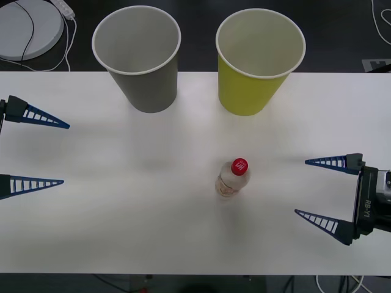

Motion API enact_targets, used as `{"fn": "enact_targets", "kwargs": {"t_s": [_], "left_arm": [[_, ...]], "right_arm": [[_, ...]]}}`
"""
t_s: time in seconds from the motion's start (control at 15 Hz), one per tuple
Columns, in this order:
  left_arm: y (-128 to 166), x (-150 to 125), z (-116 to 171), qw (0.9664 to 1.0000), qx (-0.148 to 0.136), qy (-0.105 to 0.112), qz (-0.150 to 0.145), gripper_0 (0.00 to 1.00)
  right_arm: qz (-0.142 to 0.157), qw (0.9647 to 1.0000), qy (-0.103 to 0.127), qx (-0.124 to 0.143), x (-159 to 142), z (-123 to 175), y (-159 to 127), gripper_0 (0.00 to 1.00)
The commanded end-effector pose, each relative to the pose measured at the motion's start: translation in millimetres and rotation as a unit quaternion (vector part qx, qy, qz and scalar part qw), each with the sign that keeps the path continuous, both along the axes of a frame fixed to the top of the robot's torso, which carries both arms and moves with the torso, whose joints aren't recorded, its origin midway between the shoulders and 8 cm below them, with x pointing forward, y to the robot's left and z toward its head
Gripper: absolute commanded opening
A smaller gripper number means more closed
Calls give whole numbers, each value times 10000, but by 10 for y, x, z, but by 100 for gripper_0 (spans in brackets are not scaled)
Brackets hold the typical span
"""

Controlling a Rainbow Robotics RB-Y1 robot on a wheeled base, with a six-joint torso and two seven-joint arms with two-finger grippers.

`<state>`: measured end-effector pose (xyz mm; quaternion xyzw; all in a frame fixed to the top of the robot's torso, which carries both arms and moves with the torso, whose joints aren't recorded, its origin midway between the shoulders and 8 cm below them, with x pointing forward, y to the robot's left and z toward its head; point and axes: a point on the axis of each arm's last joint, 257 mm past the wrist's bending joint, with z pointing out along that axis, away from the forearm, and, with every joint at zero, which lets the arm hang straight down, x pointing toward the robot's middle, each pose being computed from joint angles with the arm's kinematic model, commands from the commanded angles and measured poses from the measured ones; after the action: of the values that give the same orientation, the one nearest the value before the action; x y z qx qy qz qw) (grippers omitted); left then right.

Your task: Put the can into the green bin and the plastic bottle into the gray bin

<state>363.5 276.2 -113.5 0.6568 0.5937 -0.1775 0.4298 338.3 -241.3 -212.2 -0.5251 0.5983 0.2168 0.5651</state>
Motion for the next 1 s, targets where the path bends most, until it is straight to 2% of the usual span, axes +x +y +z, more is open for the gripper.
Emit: {"fn": "enact_targets", "kwargs": {"t_s": [0.07, 0.33, 0.67, 1.0], "left_arm": [[0, 0, 0, 10000, 0, 0, 0, 100], [0, 0, 0, 10000, 0, 0, 0, 100], [0, 0, 0, 10000, 0, 0, 0, 100], [0, 0, 0, 10000, 0, 0, 0, 100]], "right_arm": [[-42, 9997, 154, 164, 47, -219, 98, 100], [-60, 9991, 181, 379, 166, -361, 218, 100], [14, 9980, 151, 610, 267, -389, 542, 100], [-13, 9977, 34, 678, 384, -407, 786, 100]]}}
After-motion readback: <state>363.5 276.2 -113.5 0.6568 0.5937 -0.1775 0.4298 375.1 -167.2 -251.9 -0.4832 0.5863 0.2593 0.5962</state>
